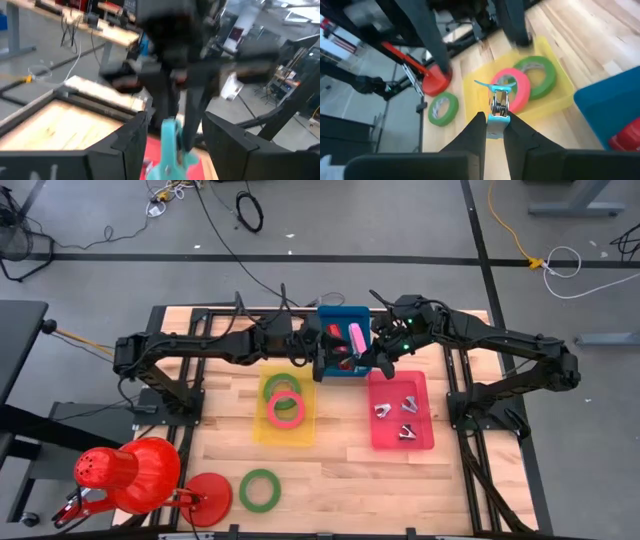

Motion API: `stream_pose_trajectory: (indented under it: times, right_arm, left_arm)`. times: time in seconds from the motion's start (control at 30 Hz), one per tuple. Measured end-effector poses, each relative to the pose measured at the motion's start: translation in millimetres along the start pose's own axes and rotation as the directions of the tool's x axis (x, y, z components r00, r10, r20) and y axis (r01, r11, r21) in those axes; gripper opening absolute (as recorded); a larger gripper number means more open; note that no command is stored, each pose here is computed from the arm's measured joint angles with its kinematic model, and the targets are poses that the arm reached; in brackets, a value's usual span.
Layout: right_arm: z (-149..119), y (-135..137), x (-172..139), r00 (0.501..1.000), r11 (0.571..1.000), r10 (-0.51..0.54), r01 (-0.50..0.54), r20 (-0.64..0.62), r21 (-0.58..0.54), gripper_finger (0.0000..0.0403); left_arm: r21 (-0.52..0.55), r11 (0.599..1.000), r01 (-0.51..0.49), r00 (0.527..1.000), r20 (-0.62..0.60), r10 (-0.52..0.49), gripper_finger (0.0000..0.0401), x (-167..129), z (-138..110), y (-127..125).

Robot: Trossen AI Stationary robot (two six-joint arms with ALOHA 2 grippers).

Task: Pick and place Stapler, Stapler remover, tape
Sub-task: Put the light blue staple remover into the red bin

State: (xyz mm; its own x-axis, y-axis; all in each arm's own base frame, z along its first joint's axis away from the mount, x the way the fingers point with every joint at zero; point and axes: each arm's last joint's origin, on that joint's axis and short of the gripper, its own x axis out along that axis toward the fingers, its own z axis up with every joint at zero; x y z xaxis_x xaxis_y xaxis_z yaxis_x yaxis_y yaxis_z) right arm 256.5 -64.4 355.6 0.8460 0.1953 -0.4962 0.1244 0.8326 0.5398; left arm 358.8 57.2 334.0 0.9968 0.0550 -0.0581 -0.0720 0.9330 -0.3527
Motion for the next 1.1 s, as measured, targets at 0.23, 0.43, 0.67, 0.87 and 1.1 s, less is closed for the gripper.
stream_pose_trajectory:
  times: [0.23, 0.43, 0.67, 0.87, 1.1]
  right_arm:
    - [-9.3, -3.7, -0.5, 0.995, 0.999, -0.037, 0.035, -0.089, -0.017, 0.0046]
    - [-11.1, -3.7, -3.2, 0.994, 0.996, -0.064, 0.058, -0.094, -0.071, 0.0046]
    - [-17.4, 10.3, -31.4, 0.991, 0.983, -0.135, 0.131, -0.024, -0.130, 0.0046]
    - [-32.0, 22.3, -52.9, 0.978, 0.968, -0.205, 0.199, -0.028, -0.151, 0.0045]
    - [-49.1, 30.2, -61.8, 0.955, 0.951, -0.280, 0.261, -0.098, -0.166, 0.0045]
  left_arm:
    - [0.035, 0.999, 0.013, 0.999, 0.041, -0.014, 0.0196, -13.8, 14.8, -7.1]
    - [0.037, 0.999, 0.007, 0.999, 0.050, -0.009, 0.0193, -16.9, 17.8, -8.3]
    - [0.031, 1.000, -0.004, 1.000, 0.023, 0.003, 0.0193, -17.1, 15.4, -7.3]
    - [0.031, 0.999, -0.019, 0.999, 0.029, 0.018, 0.0193, -17.1, 15.5, -6.9]
    - [0.031, 0.999, -0.028, 0.999, 0.032, 0.027, 0.0193, -17.1, 15.6, -6.6]
